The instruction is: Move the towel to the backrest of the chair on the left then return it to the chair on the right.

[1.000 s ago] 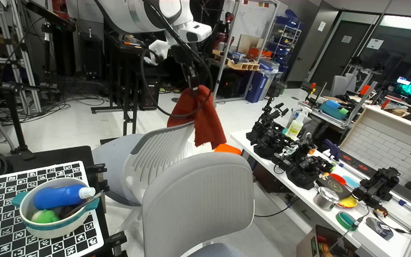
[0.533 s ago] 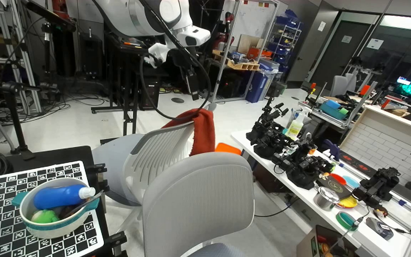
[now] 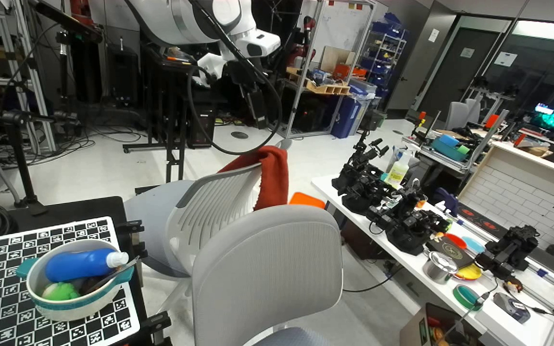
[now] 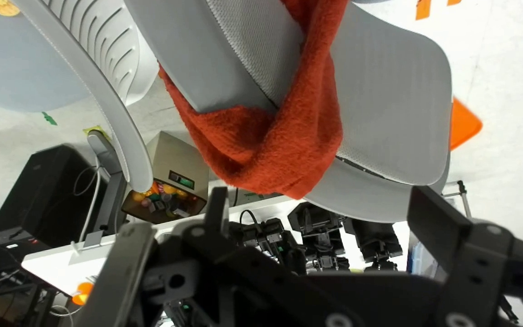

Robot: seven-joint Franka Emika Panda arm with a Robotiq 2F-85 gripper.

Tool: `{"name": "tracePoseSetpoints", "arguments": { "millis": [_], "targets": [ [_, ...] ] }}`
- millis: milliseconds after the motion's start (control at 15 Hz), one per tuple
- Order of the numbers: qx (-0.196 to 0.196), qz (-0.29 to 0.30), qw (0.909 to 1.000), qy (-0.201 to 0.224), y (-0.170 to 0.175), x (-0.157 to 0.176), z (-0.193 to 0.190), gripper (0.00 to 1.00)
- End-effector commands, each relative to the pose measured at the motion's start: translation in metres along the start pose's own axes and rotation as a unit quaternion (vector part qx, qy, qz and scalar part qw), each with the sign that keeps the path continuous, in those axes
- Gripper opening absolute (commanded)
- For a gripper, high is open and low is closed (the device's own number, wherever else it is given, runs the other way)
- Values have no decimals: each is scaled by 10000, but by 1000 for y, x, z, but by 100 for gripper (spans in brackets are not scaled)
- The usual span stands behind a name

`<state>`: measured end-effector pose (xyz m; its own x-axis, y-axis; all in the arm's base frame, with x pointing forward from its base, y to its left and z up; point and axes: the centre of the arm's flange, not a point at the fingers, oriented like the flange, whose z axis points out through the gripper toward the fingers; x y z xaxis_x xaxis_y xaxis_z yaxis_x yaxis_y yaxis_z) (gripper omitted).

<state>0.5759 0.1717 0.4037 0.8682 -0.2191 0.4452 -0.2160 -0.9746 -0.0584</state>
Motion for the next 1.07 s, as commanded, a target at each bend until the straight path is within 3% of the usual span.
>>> {"name": "tracePoseSetpoints", "arguments": {
  "millis": [0, 1000],
  "targets": [
    [53, 80, 9999, 92, -5, 2, -6, 100],
    [-91, 451, 9984, -328, -3, 15, 78, 100]
  ]
}}
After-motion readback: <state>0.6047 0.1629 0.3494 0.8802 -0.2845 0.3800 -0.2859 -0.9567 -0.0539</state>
